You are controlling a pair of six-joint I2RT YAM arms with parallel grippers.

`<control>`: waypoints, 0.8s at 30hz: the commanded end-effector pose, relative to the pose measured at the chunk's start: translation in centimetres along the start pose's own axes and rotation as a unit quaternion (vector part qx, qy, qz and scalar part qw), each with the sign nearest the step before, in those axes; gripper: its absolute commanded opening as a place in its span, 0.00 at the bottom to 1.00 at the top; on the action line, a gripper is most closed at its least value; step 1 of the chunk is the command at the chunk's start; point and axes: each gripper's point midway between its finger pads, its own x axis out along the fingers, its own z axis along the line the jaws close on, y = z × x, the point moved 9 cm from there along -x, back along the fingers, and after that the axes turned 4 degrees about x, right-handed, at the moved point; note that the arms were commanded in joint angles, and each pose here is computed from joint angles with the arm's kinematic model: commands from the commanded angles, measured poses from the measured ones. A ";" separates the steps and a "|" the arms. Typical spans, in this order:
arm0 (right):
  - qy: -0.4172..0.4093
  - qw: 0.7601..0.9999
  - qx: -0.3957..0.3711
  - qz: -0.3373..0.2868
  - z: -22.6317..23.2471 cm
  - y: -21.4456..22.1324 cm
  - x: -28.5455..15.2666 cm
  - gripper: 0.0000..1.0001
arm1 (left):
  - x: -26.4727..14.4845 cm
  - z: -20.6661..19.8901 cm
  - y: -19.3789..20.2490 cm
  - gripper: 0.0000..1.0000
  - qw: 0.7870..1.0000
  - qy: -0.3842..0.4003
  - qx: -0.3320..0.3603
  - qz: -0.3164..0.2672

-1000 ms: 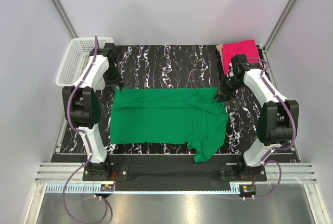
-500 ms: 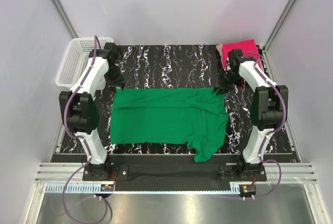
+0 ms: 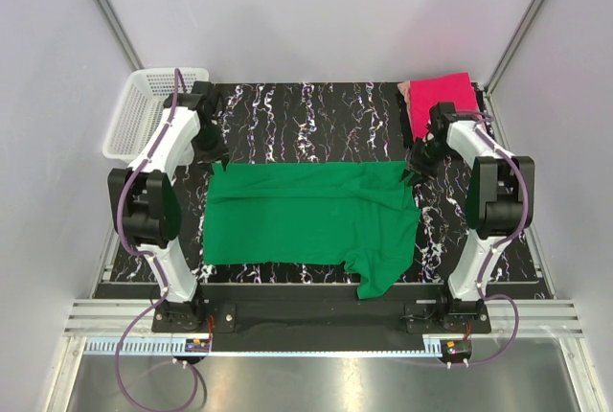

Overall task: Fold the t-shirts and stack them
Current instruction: Fold the tshirt

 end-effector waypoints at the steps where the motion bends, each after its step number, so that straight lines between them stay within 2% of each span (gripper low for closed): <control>1: 0.001 1.000 0.001 -0.001 0.0 -0.2 1.0 0.35 | -1.1 0.1 -0.1 0.37 1.000 0.008 0.005 -0.019; 24: 0.007 0.999 0.013 0.029 -0.5 0.0 2.5 0.36 | -1.0 0.3 -0.4 0.36 1.000 -0.003 0.006 -0.026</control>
